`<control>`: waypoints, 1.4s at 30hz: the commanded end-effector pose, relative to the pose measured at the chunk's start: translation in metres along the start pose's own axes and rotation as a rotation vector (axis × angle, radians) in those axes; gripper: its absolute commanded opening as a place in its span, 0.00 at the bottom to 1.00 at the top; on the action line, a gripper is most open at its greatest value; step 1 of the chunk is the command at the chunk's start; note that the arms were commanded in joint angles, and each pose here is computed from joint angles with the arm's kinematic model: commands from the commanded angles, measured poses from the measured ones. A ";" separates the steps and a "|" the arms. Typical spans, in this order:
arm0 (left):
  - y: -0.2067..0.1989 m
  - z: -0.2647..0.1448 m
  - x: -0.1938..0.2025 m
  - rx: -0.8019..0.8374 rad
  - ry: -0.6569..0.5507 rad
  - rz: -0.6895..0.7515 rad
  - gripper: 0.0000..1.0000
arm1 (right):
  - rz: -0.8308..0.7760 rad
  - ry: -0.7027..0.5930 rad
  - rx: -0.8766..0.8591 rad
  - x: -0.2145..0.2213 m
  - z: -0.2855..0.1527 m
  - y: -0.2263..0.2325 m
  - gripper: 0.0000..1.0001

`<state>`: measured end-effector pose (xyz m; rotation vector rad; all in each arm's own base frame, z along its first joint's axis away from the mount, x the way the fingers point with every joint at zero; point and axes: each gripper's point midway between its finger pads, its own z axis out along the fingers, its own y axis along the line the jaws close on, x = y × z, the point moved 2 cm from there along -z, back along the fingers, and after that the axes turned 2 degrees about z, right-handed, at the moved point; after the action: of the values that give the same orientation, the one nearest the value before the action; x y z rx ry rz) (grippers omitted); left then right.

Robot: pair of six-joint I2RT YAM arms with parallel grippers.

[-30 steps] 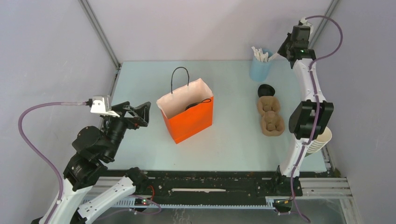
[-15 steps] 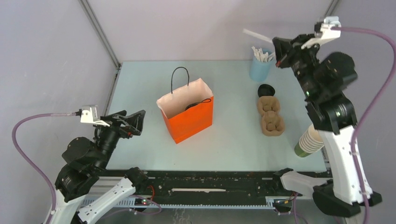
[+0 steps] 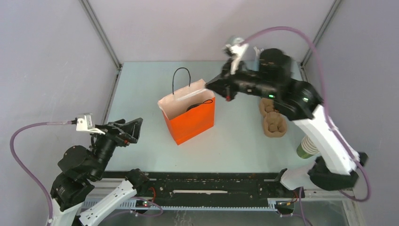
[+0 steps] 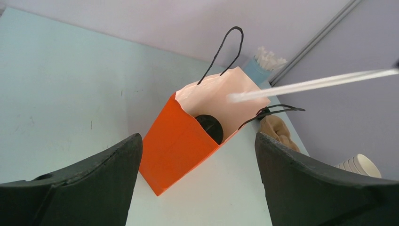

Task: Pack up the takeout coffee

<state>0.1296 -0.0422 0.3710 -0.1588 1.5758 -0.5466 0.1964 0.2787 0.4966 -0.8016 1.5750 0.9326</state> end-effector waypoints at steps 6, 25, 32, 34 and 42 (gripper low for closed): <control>0.002 -0.009 -0.005 -0.002 -0.015 -0.049 0.93 | -0.110 0.352 0.106 0.067 0.075 -0.008 0.00; 0.013 -0.012 0.000 -0.038 -0.014 -0.040 0.93 | -0.150 0.452 0.158 0.125 0.177 0.006 0.40; 0.008 -0.008 -0.004 -0.037 -0.008 -0.030 0.93 | -0.168 0.253 0.186 0.043 0.108 0.027 0.73; 0.005 -0.007 -0.008 -0.033 -0.008 -0.024 0.94 | -0.159 0.218 0.201 0.029 0.075 0.029 0.75; -0.005 -0.005 -0.036 -0.025 -0.046 0.022 0.94 | -0.063 -0.019 0.249 -0.008 -0.092 0.025 1.00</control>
<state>0.1272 -0.0353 0.3746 -0.1809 1.6022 -0.5153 0.1531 0.2759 0.4889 -0.8507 1.6734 0.6269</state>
